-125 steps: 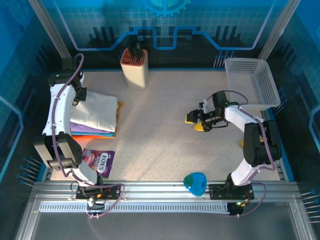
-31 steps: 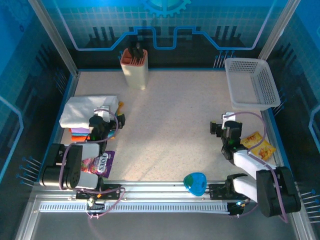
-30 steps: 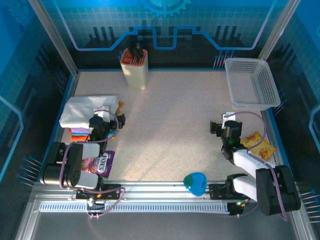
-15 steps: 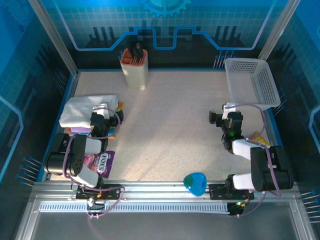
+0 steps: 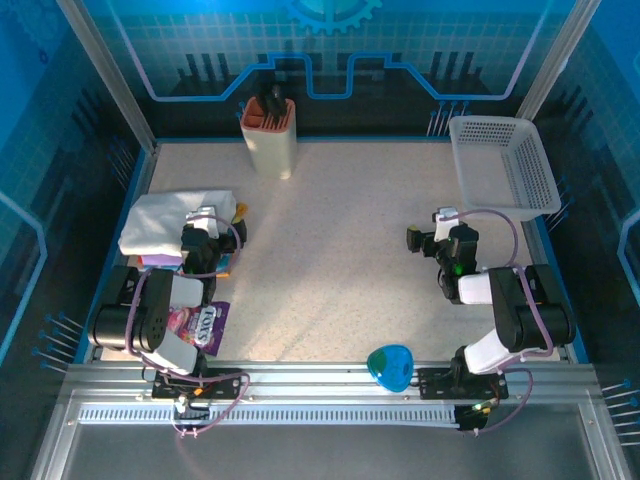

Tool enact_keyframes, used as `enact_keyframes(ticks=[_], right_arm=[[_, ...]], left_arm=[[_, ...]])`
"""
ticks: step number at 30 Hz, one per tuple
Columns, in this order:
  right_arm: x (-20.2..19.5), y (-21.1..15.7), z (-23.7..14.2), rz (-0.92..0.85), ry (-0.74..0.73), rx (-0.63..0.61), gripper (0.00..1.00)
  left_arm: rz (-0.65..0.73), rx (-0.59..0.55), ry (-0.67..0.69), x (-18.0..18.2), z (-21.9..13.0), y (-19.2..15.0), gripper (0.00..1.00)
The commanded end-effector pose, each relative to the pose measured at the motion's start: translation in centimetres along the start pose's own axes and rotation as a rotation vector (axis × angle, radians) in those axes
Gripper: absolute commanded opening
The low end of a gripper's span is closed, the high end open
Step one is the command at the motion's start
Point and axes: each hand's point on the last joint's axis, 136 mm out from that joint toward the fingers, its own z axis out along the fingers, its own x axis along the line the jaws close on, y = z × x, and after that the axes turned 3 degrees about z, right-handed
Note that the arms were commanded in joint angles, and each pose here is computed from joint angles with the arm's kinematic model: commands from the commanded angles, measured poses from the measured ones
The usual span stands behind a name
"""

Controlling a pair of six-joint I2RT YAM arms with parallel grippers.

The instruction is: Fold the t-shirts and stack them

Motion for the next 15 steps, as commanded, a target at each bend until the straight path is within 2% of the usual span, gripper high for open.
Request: enact_keyframes(ticks=[1,15], right_arm=[[0.19,1.97,0.20,-0.026,-0.007,-0.061,1.00],[0.90,1.92,0.33,-0.041,0.035,-0.052,1.00]], left_arm=[[-0.018,0.015,0.037,0.61,0.29,-0.24,0.99],[-0.018,0.015,0.037,0.60,0.30,-0.27,0.99]])
